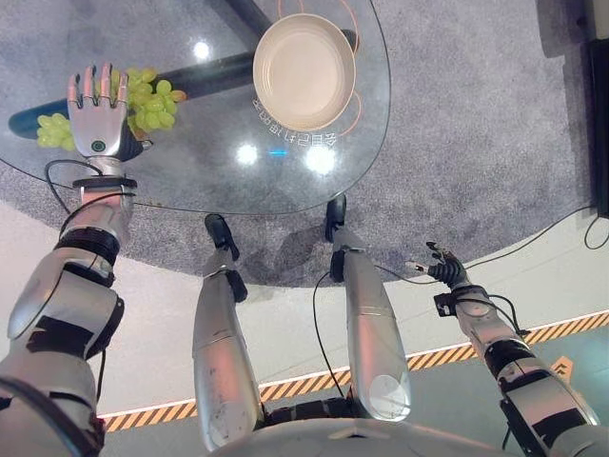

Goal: Pick up fruits into the plate

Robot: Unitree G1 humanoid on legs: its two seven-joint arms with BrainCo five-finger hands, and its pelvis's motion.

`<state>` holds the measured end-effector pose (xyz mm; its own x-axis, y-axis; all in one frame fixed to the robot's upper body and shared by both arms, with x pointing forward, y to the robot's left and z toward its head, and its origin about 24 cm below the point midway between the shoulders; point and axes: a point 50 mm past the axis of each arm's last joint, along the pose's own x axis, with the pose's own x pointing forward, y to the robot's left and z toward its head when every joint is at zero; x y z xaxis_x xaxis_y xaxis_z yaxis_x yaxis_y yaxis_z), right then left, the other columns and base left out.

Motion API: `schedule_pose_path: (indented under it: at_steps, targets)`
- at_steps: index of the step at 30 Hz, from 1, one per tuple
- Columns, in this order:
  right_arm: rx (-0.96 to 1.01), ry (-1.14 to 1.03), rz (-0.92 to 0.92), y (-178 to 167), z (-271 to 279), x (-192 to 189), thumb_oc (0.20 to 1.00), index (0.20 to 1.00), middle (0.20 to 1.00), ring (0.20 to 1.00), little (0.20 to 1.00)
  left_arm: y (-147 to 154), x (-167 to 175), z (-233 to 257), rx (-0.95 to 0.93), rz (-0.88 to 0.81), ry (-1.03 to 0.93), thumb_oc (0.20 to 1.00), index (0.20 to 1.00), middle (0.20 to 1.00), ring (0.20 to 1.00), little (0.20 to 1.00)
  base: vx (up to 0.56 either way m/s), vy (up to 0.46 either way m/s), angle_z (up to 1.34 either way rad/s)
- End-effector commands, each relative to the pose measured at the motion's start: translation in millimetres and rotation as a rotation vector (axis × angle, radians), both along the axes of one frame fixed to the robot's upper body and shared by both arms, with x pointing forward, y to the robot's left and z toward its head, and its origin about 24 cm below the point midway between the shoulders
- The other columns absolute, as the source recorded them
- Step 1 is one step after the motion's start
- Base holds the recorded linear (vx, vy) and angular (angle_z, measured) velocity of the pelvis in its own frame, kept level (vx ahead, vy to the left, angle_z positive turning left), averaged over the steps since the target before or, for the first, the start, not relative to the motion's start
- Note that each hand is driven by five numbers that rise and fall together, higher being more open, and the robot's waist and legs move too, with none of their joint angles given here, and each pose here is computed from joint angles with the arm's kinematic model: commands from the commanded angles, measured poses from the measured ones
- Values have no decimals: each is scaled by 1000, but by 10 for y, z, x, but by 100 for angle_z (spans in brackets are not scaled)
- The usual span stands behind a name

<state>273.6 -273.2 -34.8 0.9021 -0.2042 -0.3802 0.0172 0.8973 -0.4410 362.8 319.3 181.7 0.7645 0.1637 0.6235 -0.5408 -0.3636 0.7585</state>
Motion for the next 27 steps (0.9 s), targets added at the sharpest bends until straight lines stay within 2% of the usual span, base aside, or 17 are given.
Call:
schedule_pose_path:
  at_steps: [1, 8, 27]
  targets:
    - [-53, 20, -47, -278, -27, -252, 1000, 1000, 1000, 1000, 1000, 359, -155, 68, -10, 183, 19, 1000, 1000, 1000, 1000, 1000, 14, 14, -3]
    - [-43, 5, -45, -301, -9, -269, 1000, 1000, 1000, 1000, 1000, 537, -219, -12, -190, 308, 73, 1000, 1000, 1000, 1000, 1000, 50, -8, -3]
    - [-20, -26, 0, -168, 35, -215, 1000, 1000, 1000, 1000, 1000, 409, -59, 158, -267, 224, 108, 1000, 1000, 1000, 1000, 1000, 3, -5, 0]
